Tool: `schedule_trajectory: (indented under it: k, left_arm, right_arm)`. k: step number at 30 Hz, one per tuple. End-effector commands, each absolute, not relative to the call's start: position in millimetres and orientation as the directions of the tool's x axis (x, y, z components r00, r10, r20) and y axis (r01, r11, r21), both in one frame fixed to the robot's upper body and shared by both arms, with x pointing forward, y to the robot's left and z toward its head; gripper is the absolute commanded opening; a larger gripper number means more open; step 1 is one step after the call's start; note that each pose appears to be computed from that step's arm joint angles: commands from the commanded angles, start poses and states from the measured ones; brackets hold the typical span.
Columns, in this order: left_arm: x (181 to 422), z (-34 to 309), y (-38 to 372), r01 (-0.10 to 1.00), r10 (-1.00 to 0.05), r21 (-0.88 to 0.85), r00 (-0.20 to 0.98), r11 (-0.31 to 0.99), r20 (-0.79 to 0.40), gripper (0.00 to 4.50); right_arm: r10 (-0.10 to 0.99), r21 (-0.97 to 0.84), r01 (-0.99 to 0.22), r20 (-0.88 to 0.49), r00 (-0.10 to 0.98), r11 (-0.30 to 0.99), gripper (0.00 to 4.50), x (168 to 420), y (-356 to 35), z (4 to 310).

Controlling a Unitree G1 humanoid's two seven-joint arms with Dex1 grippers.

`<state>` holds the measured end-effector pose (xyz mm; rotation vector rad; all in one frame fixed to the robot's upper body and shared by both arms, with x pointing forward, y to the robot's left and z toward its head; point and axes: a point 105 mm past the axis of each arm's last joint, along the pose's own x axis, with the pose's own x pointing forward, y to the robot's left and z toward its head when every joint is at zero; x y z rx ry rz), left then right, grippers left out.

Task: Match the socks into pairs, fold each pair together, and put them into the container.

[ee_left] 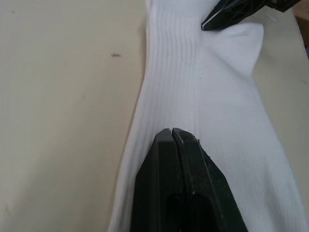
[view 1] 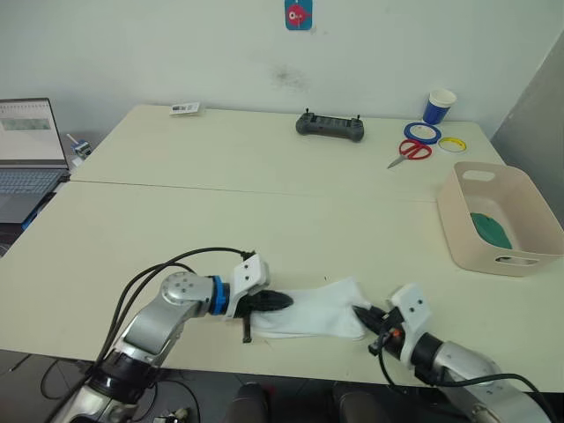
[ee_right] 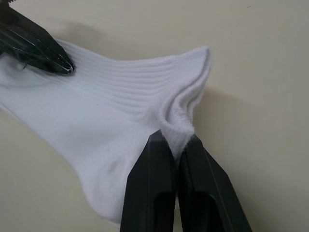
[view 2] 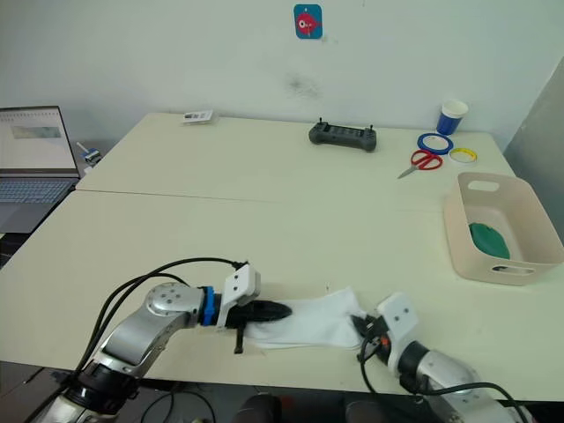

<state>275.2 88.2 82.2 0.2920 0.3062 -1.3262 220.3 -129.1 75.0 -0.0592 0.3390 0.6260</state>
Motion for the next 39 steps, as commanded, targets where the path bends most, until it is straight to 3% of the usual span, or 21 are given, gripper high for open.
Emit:
schedule_trajectory:
  k: [1,7,13,17,22,27,32,38,39]
  left_arm:
    - [274,100,57,0.988,-0.936,0.057,0.154,0.143,-0.316,0.00]
    - [277,83,25,0.998,-0.926,0.059,0.055,0.035,-0.374,0.00]
    - [287,69,22,0.994,-0.908,0.097,0.078,0.042,-0.412,0.00]
    - [287,90,29,0.993,-0.929,0.099,0.092,0.060,-0.359,0.00]
    - [275,103,71,0.993,-0.903,0.121,0.053,0.002,-0.427,0.00]
    - [274,87,85,0.985,-0.865,0.172,0.081,-0.006,-0.494,0.00]
    - [279,67,87,0.986,-0.853,0.164,0.092,0.007,-0.513,0.00]
    - [282,66,86,0.986,-0.862,0.162,0.103,0.025,-0.496,0.00]
    - [283,66,88,0.986,-0.861,0.162,0.109,0.031,-0.496,0.00]
  right_arm:
    - [0.566,0.011,-0.590,-0.295,0.770,0.808,0.05,220,-145,98]
    - [0.638,0.001,-0.674,-0.323,0.699,0.739,0.05,217,-133,118]
    - [0.727,0.063,-0.762,-0.360,0.584,0.644,0.05,210,-104,123]
    - [0.767,0.103,-0.802,-0.385,0.513,0.588,0.05,211,-83,123]
    - [0.779,0.155,-0.804,-0.407,0.477,0.574,0.05,228,-70,122]
    - [0.798,0.185,-0.818,-0.414,0.437,0.544,0.05,235,-58,125]
    - [0.810,0.193,-0.838,-0.437,0.392,0.510,0.05,240,-41,121]
    - [0.794,0.202,-0.826,-0.466,0.390,0.525,0.05,253,-32,109]
    - [0.791,0.199,-0.820,-0.458,0.406,0.537,0.29,256,-31,110]
